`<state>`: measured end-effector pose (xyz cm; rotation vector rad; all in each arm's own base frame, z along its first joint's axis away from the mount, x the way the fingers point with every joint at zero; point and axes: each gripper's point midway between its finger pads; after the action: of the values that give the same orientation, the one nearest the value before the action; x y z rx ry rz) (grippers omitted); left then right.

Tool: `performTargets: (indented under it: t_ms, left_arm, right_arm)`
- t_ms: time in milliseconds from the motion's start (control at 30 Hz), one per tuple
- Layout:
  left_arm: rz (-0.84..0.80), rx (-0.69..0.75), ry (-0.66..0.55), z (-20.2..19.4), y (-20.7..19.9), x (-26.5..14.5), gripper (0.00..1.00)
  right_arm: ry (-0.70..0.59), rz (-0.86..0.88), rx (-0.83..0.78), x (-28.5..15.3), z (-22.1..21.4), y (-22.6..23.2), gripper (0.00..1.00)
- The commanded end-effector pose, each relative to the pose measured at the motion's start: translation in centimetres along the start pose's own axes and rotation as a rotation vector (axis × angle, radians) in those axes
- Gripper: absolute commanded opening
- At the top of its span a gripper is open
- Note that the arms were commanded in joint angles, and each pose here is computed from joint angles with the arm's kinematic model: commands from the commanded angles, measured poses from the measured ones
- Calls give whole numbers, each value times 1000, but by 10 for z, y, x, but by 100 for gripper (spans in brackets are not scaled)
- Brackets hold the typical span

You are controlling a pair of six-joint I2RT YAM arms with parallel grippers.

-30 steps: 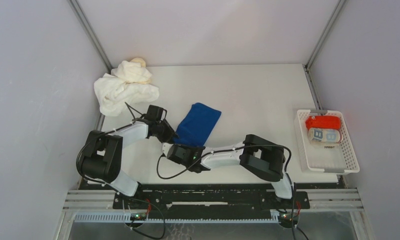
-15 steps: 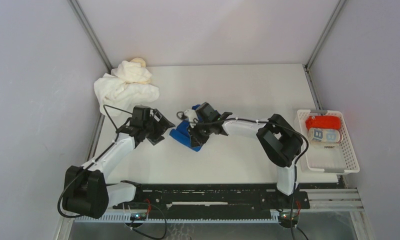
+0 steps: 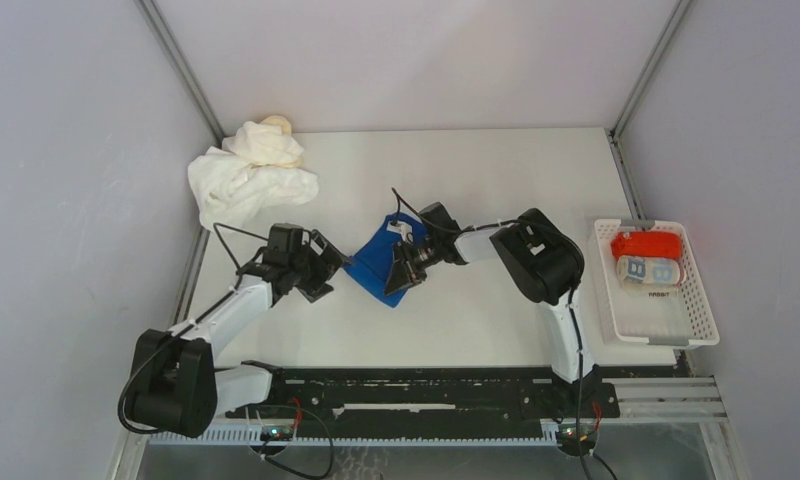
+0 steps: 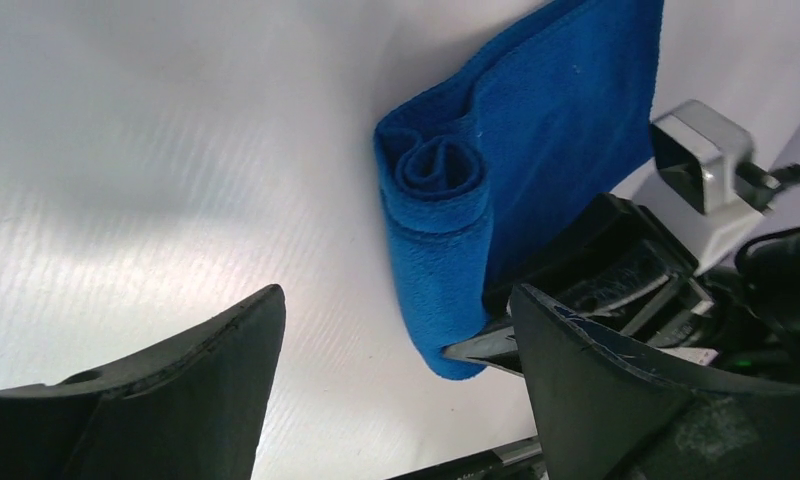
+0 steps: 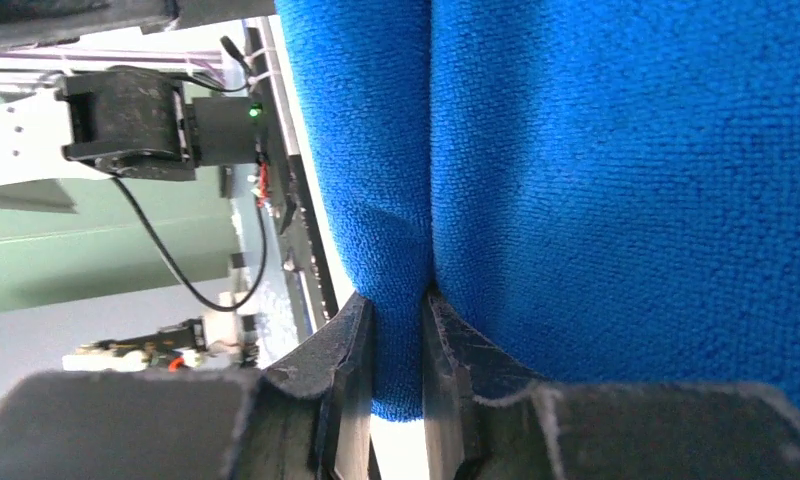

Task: Roll the towels
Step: Roll the towel at the center of the board.

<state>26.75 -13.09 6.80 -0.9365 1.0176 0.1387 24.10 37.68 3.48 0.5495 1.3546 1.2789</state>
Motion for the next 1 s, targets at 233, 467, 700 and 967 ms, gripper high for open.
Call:
performTargets:
  t_ms: [233,467,700,967]
  left_arm:
    - [-59,20,39,-3,-29,19,87]
    - [-23,27,49,0,-29,36,85]
    - [36,24,80,-5,-19,52,79]
    - [146,16,125,-16,10,64,74]
  right_arm:
    - [12,80,199,6,-5,-20,20]
    - [7,50,243,7,-7,-33,20]
    - [2,-8,213,4,-4,-36,25]
    - [-84,-269,-44,-26,17,-4,44]
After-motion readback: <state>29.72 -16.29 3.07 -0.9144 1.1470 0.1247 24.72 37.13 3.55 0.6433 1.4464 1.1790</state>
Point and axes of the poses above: each gripper's point midway between its finger pads, its own x axis out along the fingers, its own y axis along the line the jaws close on, z = x × y, and after that the axes turned 1 degree about -x, right-handed
